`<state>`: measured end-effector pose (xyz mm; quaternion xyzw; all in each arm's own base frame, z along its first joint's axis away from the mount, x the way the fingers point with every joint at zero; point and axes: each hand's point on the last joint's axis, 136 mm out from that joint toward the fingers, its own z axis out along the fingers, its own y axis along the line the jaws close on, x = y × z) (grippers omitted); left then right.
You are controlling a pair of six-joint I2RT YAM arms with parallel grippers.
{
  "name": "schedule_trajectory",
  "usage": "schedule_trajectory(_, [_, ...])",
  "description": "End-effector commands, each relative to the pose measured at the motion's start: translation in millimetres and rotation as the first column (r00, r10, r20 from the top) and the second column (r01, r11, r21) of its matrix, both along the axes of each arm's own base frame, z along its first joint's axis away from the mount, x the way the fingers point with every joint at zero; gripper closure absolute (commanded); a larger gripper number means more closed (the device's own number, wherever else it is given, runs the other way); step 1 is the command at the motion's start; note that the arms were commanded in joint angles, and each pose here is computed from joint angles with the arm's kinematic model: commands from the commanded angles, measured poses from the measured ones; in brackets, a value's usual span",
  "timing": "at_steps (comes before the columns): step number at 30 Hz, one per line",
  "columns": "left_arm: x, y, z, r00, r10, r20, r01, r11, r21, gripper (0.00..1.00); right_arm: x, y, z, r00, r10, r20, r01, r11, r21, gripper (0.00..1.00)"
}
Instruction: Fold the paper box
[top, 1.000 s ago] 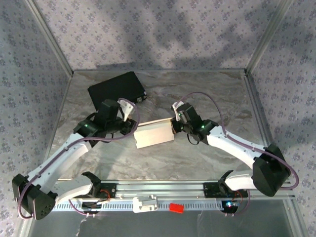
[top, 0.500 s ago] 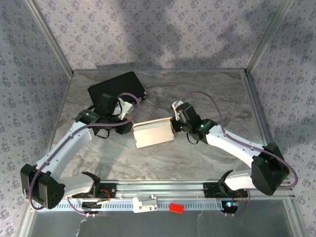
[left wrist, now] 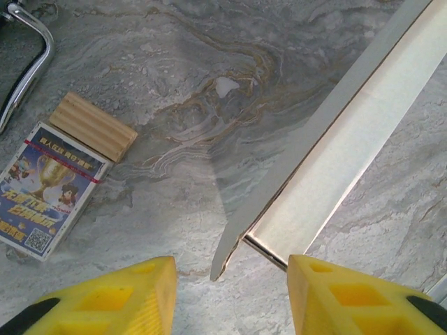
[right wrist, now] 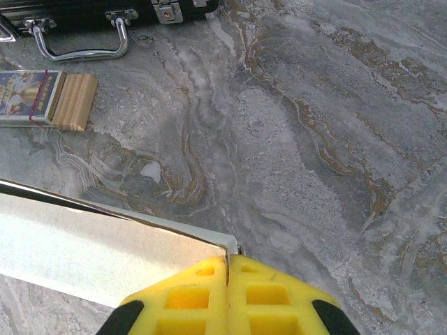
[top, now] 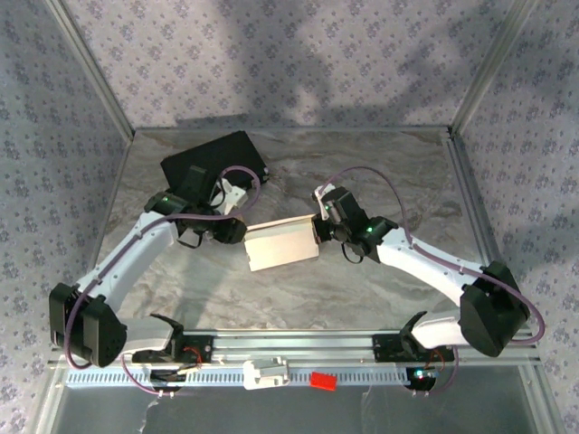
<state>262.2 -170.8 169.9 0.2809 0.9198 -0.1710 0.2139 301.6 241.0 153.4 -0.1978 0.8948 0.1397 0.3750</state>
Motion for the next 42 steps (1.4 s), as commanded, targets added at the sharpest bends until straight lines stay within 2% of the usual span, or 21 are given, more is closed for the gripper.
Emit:
schedule_trajectory(1, [1.3,-3.0,8.3,1.0,-0.028,0.0,0.028,0.999,-0.02,0.54,-21.7,-14.8,-38.3,0.989,-0.002,-0.145,-0.012,0.995,-0.1,1.0])
schedule_trajectory(8, [-0.6,-5.0,1.7,0.999,-0.035,-0.034,0.034,0.999,-0.027,0.62,-19.8,-15.6,-37.4,0.989,-0.006,-0.145,-0.009,0.995,-0.1,1.0])
schedule_trajectory(16, [2.5,-7.4,1.0,0.999,-0.03,-0.036,0.029,0.999,-0.035,0.77,-19.8,-14.9,-37.5,0.989,-0.005,-0.146,-0.009,0.995,-0.098,1.0])
schedule_trajectory(27, [2.3,-7.1,-3.7,0.998,-0.031,-0.047,0.03,0.999,-0.024,0.81,-18.2,-14.1,-37.7,0.989,-0.008,-0.146,-0.007,0.995,-0.099,1.0])
schedule_trajectory(42, [2.5,-12.1,-5.5,0.999,-0.003,-0.05,0.003,1.0,-0.004,0.92,-16.6,-13.7,-36.4,0.99,-0.021,-0.138,0.007,0.995,-0.101,1.0])
